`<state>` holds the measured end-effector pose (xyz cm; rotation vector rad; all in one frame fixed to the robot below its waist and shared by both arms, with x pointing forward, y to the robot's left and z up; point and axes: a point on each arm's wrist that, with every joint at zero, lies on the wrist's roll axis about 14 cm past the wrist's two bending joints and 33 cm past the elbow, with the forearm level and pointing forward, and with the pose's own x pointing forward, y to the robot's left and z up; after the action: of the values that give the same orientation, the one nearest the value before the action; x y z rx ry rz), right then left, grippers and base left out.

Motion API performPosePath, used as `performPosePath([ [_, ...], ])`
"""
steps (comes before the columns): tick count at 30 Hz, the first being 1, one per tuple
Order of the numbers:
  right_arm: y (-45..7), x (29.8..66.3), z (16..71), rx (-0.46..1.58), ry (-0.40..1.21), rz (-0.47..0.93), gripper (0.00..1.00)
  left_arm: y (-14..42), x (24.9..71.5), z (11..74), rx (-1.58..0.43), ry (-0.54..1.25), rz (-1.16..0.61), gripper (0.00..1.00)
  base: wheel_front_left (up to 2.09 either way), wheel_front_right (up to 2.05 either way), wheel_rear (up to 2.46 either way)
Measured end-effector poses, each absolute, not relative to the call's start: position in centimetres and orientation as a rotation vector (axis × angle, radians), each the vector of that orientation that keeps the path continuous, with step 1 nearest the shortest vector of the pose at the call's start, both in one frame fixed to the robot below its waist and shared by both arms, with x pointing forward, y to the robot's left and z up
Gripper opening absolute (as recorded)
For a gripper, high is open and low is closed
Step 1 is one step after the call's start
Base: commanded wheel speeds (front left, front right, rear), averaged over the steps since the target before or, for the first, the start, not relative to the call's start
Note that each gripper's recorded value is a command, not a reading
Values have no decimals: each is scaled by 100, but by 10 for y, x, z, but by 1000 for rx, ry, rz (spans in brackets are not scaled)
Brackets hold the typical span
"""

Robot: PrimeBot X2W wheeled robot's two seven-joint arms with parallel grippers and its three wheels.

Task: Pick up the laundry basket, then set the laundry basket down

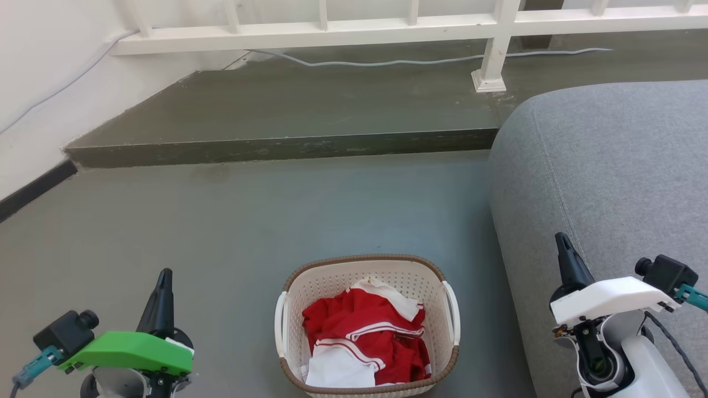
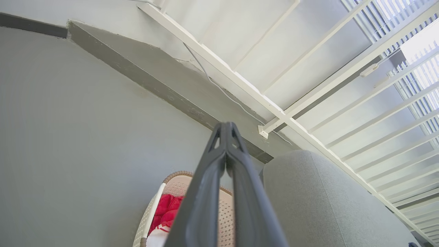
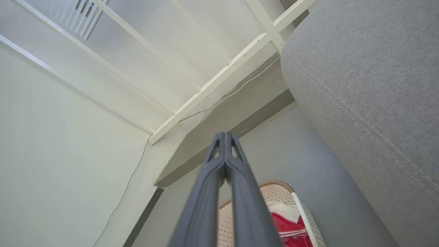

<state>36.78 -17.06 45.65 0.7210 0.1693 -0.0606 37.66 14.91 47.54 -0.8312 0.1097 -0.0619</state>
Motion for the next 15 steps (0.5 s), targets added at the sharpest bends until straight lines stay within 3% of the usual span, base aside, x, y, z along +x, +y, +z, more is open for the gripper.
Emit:
performPosePath([
  [15,-178,370,457,928,176,-92,0,160,376,472,-1000,127,-15,0,0,0,0],
])
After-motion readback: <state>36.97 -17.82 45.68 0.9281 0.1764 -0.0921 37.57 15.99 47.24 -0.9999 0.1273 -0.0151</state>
